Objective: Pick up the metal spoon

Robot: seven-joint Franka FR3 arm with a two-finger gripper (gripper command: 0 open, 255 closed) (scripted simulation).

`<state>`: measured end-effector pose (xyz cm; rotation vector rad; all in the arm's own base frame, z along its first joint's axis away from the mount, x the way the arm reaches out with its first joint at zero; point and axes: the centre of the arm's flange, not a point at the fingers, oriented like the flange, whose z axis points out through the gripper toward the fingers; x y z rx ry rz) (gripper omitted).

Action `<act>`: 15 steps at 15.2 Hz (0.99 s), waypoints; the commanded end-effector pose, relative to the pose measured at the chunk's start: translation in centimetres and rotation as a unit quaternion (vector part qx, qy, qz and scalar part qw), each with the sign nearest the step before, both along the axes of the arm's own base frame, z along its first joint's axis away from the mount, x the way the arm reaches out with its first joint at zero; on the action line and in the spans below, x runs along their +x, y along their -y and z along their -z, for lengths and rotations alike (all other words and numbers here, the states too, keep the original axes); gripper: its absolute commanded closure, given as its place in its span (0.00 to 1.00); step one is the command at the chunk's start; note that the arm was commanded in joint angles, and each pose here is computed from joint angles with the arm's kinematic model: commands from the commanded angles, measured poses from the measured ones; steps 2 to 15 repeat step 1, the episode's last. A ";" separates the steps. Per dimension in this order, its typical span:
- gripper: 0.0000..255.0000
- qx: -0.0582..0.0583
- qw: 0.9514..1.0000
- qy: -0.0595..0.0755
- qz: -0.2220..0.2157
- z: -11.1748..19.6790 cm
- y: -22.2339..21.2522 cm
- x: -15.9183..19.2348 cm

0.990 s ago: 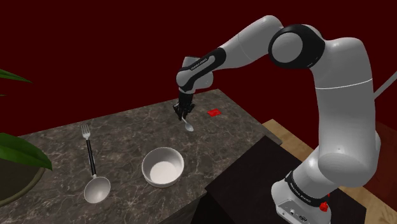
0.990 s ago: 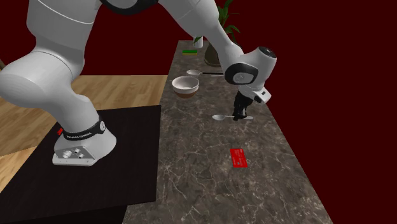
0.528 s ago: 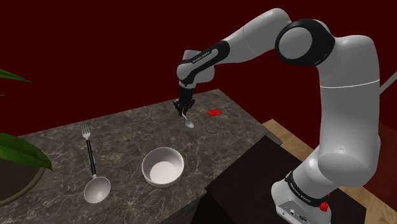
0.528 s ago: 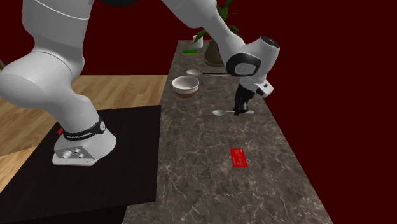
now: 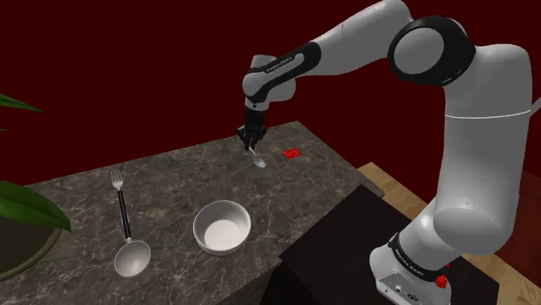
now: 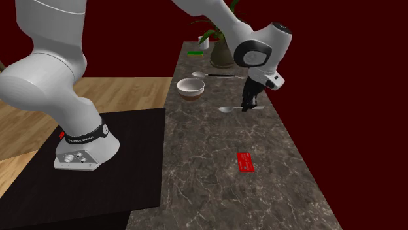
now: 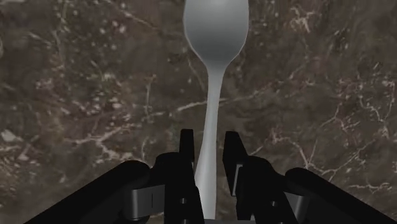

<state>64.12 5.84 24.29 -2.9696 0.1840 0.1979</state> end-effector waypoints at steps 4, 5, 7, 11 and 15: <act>1.00 0.000 1.000 0.000 0.000 -0.3 0.0 0.0; 1.00 0.000 1.000 0.000 0.000 -0.3 0.0 0.0; 1.00 0.000 1.000 0.000 0.000 -0.3 0.0 0.0; 1.00 0.000 1.000 0.000 0.000 -0.3 0.0 0.0; 1.00 0.000 1.000 0.000 0.000 -0.3 0.0 0.0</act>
